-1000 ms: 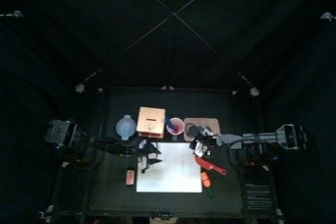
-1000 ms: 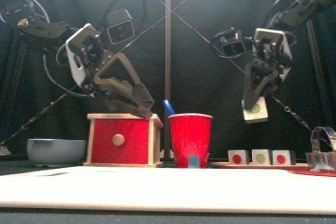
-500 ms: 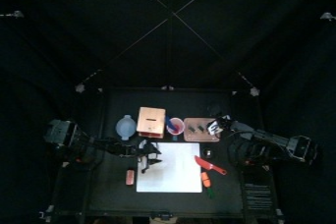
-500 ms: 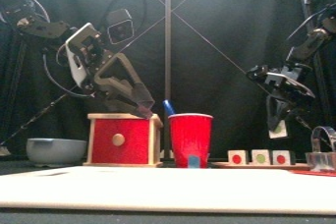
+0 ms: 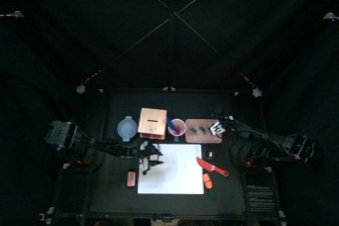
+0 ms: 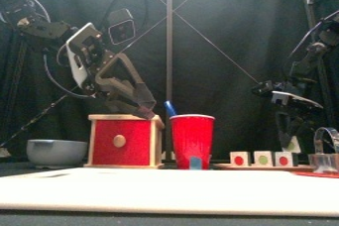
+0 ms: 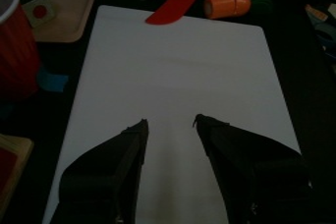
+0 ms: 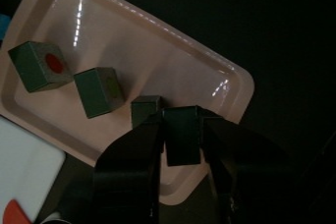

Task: Place sushi on board then cut the sushi with the knife then place the pieces on the plate
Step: Place the 4 sushi pieces on the plate

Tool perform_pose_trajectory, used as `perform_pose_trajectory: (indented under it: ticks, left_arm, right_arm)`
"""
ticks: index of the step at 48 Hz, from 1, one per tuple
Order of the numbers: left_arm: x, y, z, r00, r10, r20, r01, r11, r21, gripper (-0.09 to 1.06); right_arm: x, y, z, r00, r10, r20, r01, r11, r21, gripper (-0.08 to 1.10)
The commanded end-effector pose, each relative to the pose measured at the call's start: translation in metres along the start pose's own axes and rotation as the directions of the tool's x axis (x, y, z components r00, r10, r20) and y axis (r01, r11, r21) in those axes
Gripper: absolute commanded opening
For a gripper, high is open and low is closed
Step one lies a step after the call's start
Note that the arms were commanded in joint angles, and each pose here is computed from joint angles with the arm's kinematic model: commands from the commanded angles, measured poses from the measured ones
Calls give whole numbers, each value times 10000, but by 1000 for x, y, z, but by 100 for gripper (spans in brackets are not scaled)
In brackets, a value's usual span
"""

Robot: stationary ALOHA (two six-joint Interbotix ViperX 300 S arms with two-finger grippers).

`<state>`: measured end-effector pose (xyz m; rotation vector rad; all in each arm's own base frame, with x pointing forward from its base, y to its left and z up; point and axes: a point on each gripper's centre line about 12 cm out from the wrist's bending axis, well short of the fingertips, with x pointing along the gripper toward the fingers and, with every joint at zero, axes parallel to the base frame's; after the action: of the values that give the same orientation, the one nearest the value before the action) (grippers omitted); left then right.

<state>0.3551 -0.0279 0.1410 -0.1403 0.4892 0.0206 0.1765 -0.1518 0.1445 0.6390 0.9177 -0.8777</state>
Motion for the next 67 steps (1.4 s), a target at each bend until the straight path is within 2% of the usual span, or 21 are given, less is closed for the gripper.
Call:
perform_pose_trajectory:
  ticks: [1, 23, 28, 36, 43, 56, 67]
  left_arm:
    - [1, -1, 9, 9996, -32, 273, 33, 10000, -26, 82]
    - [0, -1, 5, 9999, -20, 166, 20, 10000, -25, 82]
    - [0, -1, 6, 9998, -28, 196, 29, 10000, -27, 82]
    - [0, -2, 6, 9998, -36, 194, 37, 10000, -34, 82]
    - [0, -1, 5, 9999, -33, 164, 34, 10000, -33, 82]
    - [0, -1, 6, 9998, -29, 181, 29, 10000, -27, 82]
    - [0, -1, 6, 9998, -28, 196, 29, 10000, -12, 82]
  right_arm:
    - [0, -2, 5, 9999, -19, 161, 18, 10000, 82, 60]
    - [15, -15, -3, 9999, -162, 28, 161, 9987, 478, 61]
    - [16, -14, -3, 9999, -113, 88, 108, 9987, 506, 65]
    - [16, -15, -4, 9999, -111, 36, 109, 9983, 576, 80]
    - [15, -14, -3, 9999, -108, 86, 103, 9985, 535, 84]
    - [-2, -12, 13, 9962, -7, 868, -17, 9996, 284, 84]
    - [-32, 6, 33, 9726, 689, 2220, -570, 9966, -597, 84]
